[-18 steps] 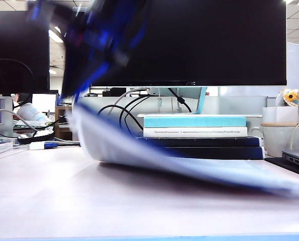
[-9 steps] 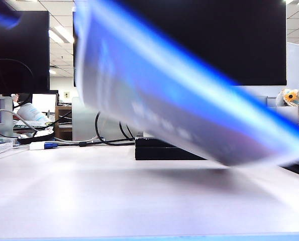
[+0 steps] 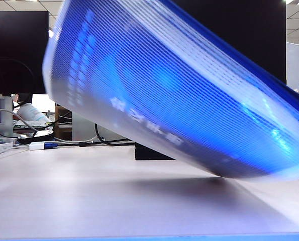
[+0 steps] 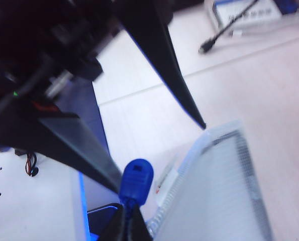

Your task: Pick up the transparent plastic file bag with a blue zipper and close its zipper.

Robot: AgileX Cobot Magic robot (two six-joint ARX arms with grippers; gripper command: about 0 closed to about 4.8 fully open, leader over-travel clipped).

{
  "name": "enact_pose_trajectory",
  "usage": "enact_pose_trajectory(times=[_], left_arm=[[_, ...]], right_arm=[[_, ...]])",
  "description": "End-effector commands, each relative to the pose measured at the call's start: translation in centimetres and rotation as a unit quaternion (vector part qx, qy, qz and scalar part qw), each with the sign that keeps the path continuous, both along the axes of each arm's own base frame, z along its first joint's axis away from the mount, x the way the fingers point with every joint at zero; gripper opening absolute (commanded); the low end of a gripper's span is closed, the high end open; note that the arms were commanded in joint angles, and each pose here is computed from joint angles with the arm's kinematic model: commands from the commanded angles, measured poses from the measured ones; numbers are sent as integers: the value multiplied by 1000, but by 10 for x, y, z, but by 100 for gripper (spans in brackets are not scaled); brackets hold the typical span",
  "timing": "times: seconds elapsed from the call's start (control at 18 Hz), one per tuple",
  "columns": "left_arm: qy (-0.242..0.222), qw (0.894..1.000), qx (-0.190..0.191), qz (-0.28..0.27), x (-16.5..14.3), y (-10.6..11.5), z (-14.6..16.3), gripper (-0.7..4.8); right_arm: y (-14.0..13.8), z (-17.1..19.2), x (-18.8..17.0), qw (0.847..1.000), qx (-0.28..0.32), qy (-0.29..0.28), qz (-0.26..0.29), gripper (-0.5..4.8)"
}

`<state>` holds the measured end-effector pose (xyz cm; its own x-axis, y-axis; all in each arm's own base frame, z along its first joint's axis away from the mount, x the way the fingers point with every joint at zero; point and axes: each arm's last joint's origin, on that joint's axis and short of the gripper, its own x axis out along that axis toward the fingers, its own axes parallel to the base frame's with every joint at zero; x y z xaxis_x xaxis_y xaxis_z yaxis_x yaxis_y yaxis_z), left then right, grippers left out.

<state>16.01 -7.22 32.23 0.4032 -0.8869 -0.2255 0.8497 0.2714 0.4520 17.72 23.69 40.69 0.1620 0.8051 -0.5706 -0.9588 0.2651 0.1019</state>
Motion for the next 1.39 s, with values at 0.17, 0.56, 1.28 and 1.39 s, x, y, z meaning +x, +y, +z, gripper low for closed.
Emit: enact_pose_trajectory(times=[0.17, 0.56, 1.28, 1.39], left_arm=[[58, 993, -32, -99, 13, -9, -11, 341], [72, 986, -60, -140, 25, -14, -12, 268], [84, 975, -81, -191, 23, -14, -9, -6], [83, 976, -80, -186, 23, -14, -9, -6]], right_arm=[[2, 8, -4, 999, 33, -9, 21, -5], [3, 8, -4, 999, 34, -8, 24, -5], [3, 2, 6, 999, 12, -29, -5, 167], [3, 2, 6, 1000, 12, -28, -5, 167]])
